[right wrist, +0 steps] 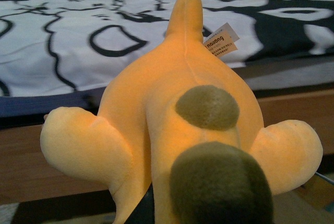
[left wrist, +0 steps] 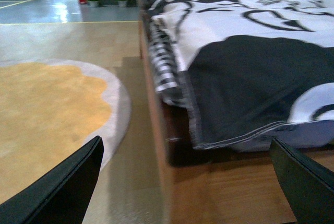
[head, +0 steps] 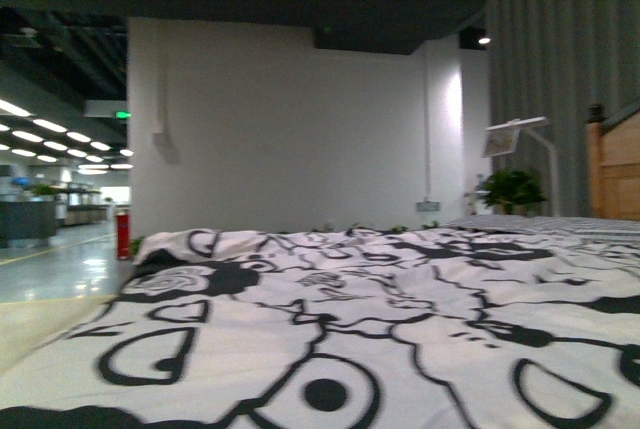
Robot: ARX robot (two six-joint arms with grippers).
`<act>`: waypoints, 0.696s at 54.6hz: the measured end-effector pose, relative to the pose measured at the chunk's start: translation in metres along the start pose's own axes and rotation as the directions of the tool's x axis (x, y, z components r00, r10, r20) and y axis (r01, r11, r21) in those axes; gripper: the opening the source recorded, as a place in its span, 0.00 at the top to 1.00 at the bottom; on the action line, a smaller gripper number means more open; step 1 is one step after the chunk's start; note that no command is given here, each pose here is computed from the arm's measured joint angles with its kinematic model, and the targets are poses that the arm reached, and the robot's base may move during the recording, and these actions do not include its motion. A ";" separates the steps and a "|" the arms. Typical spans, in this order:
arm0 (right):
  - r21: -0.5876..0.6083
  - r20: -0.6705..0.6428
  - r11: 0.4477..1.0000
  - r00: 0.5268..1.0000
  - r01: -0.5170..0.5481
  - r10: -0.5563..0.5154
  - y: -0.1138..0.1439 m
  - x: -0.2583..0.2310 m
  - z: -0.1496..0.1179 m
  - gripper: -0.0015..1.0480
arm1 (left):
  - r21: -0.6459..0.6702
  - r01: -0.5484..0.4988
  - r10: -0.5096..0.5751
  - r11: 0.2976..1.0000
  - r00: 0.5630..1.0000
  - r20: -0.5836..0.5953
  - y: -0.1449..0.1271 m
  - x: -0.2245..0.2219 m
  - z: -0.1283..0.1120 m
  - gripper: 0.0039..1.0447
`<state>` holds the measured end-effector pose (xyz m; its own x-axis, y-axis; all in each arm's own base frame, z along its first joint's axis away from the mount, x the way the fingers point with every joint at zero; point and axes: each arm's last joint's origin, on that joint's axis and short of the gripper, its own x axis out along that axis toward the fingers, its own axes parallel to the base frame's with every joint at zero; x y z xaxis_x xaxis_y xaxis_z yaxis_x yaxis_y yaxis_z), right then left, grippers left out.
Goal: Put away toys
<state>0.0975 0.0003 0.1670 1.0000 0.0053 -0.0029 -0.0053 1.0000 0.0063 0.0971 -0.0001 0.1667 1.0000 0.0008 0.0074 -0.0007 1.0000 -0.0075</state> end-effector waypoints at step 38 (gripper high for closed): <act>0.000 0.003 1.000 1.000 0.003 -0.003 0.000 0.000 0.000 0.93 | 0.000 0.002 -0.002 1.000 1.000 0.000 0.000 0.000 0.000 0.06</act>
<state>0.0973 0.0002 0.1673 1.0000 0.0019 0.0006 -0.0019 1.0000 0.0059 0.0971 -0.0002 0.1667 1.0000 -0.0011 0.0074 0.0012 1.0000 -0.0074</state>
